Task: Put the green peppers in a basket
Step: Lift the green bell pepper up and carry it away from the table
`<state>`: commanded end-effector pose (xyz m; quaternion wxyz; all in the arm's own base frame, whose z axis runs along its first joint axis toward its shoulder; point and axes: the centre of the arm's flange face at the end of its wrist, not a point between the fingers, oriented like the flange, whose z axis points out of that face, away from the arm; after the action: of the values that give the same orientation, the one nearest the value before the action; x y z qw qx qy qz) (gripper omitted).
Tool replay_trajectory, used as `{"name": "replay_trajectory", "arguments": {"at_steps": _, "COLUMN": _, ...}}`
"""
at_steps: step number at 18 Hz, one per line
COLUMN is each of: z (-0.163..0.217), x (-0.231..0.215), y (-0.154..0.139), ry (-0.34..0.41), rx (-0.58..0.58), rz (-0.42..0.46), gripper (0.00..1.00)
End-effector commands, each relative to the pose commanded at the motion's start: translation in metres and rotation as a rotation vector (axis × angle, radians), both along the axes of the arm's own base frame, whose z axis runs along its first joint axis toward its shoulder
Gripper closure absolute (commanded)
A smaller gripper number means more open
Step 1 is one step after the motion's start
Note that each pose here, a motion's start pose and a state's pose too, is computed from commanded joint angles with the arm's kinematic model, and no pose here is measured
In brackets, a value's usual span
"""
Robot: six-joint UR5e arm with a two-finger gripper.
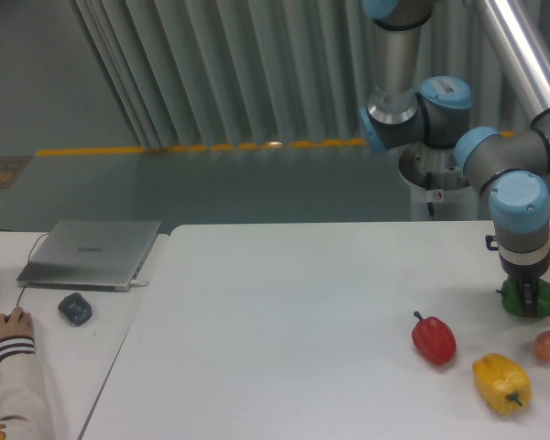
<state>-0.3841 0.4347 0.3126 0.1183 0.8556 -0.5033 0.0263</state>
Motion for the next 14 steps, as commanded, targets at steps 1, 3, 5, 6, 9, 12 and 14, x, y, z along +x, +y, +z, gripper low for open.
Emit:
{"name": "replay_trajectory", "arguments": {"at_steps": 1, "z": 0.013, "x": -0.003, "y": -0.001, "ry": 0.014, "rx": 0.017, "rz": 0.006, "gripper": 0.52}}
{"name": "replay_trajectory", "arguments": {"at_steps": 3, "z": 0.033, "x": -0.01, "y": -0.006, "ry": 0.042, "rx": 0.043, "rz": 0.022, "gripper": 0.52}}
{"name": "replay_trajectory", "arguments": {"at_steps": 5, "z": 0.052, "x": -0.025, "y": -0.014, "ry": 0.071, "rx": 0.071, "rz": 0.046, "gripper": 0.51}}
{"name": "replay_trajectory", "arguments": {"at_steps": 6, "z": 0.062, "x": -0.034, "y": -0.021, "ry": 0.085, "rx": 0.087, "rz": 0.066, "gripper": 0.51}}
{"name": "replay_trajectory", "arguments": {"at_steps": 9, "z": 0.082, "x": -0.073, "y": -0.054, "ry": 0.104, "rx": 0.135, "rz": 0.145, "gripper": 0.51}}
{"name": "replay_trajectory", "arguments": {"at_steps": 12, "z": 0.102, "x": -0.111, "y": -0.088, "ry": 0.116, "rx": 0.197, "rz": 0.2, "gripper": 0.51}}
{"name": "replay_trajectory", "arguments": {"at_steps": 14, "z": 0.103, "x": -0.133, "y": -0.109, "ry": 0.103, "rx": 0.244, "rz": 0.22, "gripper": 0.51}}
